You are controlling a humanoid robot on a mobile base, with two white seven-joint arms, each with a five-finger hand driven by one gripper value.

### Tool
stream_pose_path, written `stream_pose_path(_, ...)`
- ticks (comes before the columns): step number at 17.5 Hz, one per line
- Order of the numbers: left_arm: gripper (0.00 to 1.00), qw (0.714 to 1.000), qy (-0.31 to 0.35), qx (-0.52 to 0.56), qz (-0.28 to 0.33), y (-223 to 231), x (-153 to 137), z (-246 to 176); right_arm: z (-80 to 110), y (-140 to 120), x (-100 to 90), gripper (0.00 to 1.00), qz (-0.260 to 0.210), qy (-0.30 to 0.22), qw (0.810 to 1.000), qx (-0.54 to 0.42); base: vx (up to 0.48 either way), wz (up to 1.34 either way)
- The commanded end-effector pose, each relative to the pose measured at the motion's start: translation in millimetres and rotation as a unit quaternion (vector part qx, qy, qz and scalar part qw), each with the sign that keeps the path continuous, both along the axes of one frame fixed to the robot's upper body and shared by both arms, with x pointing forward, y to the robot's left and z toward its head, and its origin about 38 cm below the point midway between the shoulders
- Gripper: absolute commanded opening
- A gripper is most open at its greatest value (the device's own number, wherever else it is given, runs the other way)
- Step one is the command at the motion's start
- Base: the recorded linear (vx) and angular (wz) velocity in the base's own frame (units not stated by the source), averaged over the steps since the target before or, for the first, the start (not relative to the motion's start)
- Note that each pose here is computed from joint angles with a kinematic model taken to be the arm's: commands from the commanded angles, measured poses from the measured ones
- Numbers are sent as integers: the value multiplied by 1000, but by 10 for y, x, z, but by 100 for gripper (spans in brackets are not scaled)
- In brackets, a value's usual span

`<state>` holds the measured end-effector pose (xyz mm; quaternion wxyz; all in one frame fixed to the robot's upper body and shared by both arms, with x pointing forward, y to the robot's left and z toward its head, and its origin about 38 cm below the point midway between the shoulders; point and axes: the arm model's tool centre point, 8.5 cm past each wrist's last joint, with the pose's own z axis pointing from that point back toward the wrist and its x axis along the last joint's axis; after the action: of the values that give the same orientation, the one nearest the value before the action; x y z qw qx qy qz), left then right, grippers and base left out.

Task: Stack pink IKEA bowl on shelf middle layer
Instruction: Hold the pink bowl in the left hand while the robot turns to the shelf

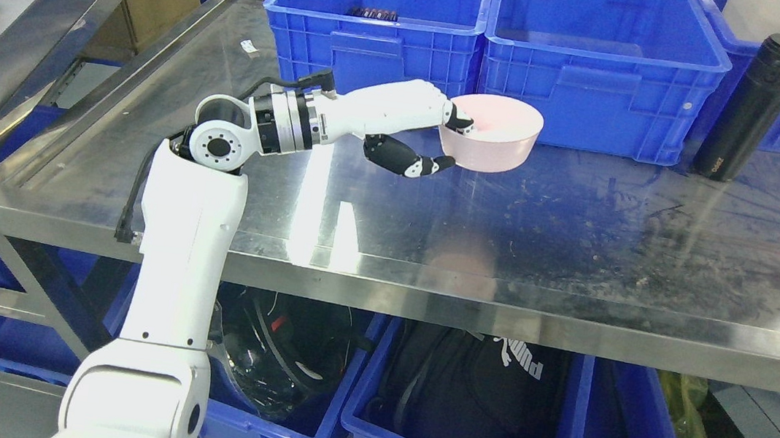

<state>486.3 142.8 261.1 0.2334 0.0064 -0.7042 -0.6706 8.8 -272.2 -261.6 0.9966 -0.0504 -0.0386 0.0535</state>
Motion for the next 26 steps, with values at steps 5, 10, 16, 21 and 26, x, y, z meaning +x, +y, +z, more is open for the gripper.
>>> stream_pose_path(5, 1, 998, 26, -13, -48, -171, -677, -611, 9, -110, 41, 100, 1, -7, 1000, -8, -9, 35)
stream_pose_path(10, 1, 999, 3, -20, -47, -174, -685, -475, 9, -110, 31, 100, 1, -7, 1000, -8, -20, 169)
stream_pose_path(16, 1, 999, -10, -22, -49, -190, -707, -404, 9, -110, 31, 100, 1, -7, 1000, -8, -55, 315)
stream_pose_path(21, 1, 998, -21, -22, -51, -202, -730, -343, 9, -110, 41, 100, 1, -7, 1000, -8, -33, 313)
stream_pose_path(26, 2, 998, -28, -22, -52, -206, -746, -307, 9, -110, 41, 100, 1, -7, 1000, -8, 7, 596)
